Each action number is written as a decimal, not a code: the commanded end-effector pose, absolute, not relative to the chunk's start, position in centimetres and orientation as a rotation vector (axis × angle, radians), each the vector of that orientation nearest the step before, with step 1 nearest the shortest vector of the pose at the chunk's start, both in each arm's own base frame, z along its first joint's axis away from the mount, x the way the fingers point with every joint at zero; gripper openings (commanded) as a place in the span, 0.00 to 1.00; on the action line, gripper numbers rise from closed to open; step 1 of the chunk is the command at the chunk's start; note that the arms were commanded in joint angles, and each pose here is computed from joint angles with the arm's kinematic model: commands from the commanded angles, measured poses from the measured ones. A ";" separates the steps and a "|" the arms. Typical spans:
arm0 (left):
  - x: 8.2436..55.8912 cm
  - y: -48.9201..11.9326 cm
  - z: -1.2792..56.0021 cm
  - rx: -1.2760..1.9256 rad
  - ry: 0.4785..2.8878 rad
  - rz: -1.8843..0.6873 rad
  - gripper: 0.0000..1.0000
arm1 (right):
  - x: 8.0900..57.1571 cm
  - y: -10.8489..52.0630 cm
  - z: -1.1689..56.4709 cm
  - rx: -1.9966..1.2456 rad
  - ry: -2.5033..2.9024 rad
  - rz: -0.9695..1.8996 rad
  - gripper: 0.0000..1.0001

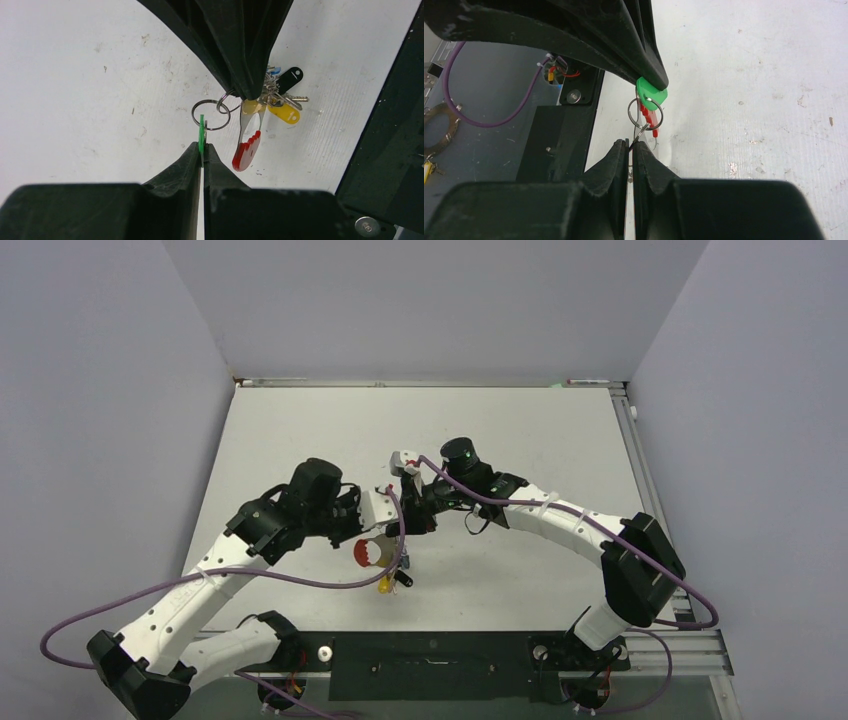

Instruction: Remove the keys from the keyring

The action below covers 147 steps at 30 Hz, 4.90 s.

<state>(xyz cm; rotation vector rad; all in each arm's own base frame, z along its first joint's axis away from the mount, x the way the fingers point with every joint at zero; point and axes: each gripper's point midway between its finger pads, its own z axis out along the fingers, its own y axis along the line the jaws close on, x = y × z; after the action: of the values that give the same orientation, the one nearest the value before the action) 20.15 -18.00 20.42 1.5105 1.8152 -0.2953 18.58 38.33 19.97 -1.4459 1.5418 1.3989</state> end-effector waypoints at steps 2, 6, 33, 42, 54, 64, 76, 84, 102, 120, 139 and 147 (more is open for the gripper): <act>21.0 -17.0 20.8 1.521 1.773 -0.214 0.00 | 19.2 38.2 21.7 -1.412 1.468 1.385 0.05; 20.9 -16.5 19.8 1.549 1.793 -0.195 0.00 | 19.3 38.1 21.9 -1.391 1.466 1.391 0.05; 19.9 -16.9 17.9 1.650 1.831 -0.222 0.00 | 21.4 38.5 21.4 -1.309 1.526 1.305 0.05; 19.8 -17.2 18.8 1.635 1.812 -0.236 0.00 | 22.5 38.8 20.7 -1.255 1.600 1.247 0.05; 21.1 -19.4 21.5 1.641 1.727 -0.239 0.00 | 20.6 40.0 19.8 -1.327 1.600 1.285 0.05; 21.1 -19.5 21.6 1.660 1.703 -0.218 0.00 | 19.5 39.9 20.9 -1.320 1.571 1.436 0.05; 21.3 -18.4 21.4 1.720 1.594 -0.124 0.00 | 19.8 37.4 22.7 -1.305 1.535 1.497 0.60; 22.2 -18.2 22.6 1.805 1.399 0.006 0.00 | 21.9 35.8 23.6 -1.288 1.515 1.422 0.67; 24.2 -18.6 25.2 1.978 0.995 0.283 0.00 | 23.5 34.4 23.7 -1.294 1.511 1.340 0.68; 25.0 -20.3 27.3 1.882 1.024 0.213 0.00 | 16.7 38.5 19.6 -1.398 1.561 1.470 0.41; 21.5 -20.8 26.9 1.935 0.787 0.145 0.00 | 24.2 33.5 26.2 -1.168 1.477 1.441 0.61; 18.1 -20.9 24.9 2.030 0.458 0.171 0.00 | 26.3 35.2 22.6 -1.206 1.535 1.304 0.64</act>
<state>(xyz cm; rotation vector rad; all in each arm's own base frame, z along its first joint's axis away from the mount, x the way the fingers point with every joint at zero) 19.85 -19.53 23.90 2.0235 0.7310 0.1514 25.81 33.59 23.29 -1.1260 1.5951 1.3791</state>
